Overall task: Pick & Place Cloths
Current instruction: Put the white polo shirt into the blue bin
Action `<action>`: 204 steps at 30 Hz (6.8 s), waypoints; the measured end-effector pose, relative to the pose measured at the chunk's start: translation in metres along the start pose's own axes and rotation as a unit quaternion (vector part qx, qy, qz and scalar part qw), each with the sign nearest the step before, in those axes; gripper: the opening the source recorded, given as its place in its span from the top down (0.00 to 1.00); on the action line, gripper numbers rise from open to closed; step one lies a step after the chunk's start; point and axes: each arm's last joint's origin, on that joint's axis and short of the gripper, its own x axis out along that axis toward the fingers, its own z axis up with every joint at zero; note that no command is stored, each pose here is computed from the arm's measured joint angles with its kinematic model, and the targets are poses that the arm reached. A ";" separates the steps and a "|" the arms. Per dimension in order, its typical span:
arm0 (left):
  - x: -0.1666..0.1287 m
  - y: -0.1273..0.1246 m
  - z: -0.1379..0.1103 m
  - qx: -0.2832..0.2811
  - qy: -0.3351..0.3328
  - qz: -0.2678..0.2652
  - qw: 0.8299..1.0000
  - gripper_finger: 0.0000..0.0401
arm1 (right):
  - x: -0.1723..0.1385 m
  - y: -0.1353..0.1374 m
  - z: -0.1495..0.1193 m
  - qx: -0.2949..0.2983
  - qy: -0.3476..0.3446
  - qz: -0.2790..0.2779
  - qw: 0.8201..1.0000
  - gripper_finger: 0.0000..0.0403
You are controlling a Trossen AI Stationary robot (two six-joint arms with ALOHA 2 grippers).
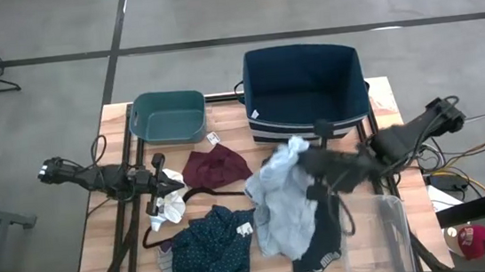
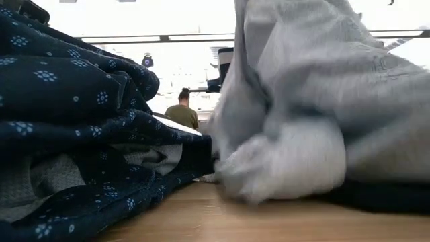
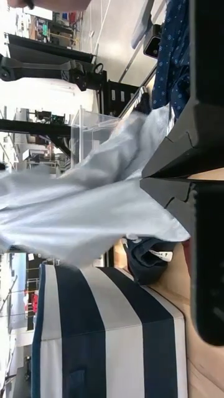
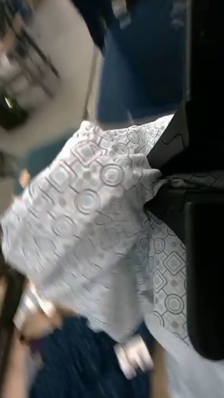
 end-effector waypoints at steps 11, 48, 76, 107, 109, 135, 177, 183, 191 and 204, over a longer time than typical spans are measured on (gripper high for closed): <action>0.000 0.000 0.000 0.000 0.000 0.000 1.000 0.97 | -0.046 -0.088 0.055 0.035 -0.081 -0.197 0.976 0.97; 0.000 0.000 0.000 0.000 0.000 0.000 1.000 0.96 | 0.045 -0.169 -0.008 0.120 0.165 -0.250 0.947 0.97; 0.000 0.000 0.000 0.000 0.000 0.000 1.000 0.96 | 0.069 -0.137 -0.044 0.053 0.262 -0.140 0.953 0.28; 0.000 0.000 0.000 0.000 0.000 0.000 1.000 0.96 | 0.009 0.023 -0.085 0.257 0.328 -0.088 0.905 0.26; 0.000 0.000 0.000 0.000 0.000 0.000 1.000 0.97 | 0.014 0.026 -0.097 0.262 0.347 -0.105 0.895 0.24; 0.000 0.000 0.000 0.000 0.000 0.000 1.000 0.97 | 0.065 0.032 -0.164 0.169 0.294 -0.203 0.918 0.33; 0.000 0.000 0.000 0.000 0.000 0.000 1.000 0.97 | 0.051 -0.047 -0.014 0.042 0.079 -0.253 0.963 0.98; 0.000 0.000 0.000 0.000 0.000 0.000 1.000 0.97 | 0.050 -0.086 0.000 0.030 0.087 -0.335 0.938 0.98; 0.000 0.000 0.000 0.000 0.000 0.000 1.000 0.97 | 0.048 -0.138 0.007 0.038 0.119 -0.417 0.900 0.98; 0.000 0.000 0.000 0.000 0.000 0.000 1.000 0.96 | 0.075 -0.169 -0.019 0.127 0.184 -0.299 0.928 0.98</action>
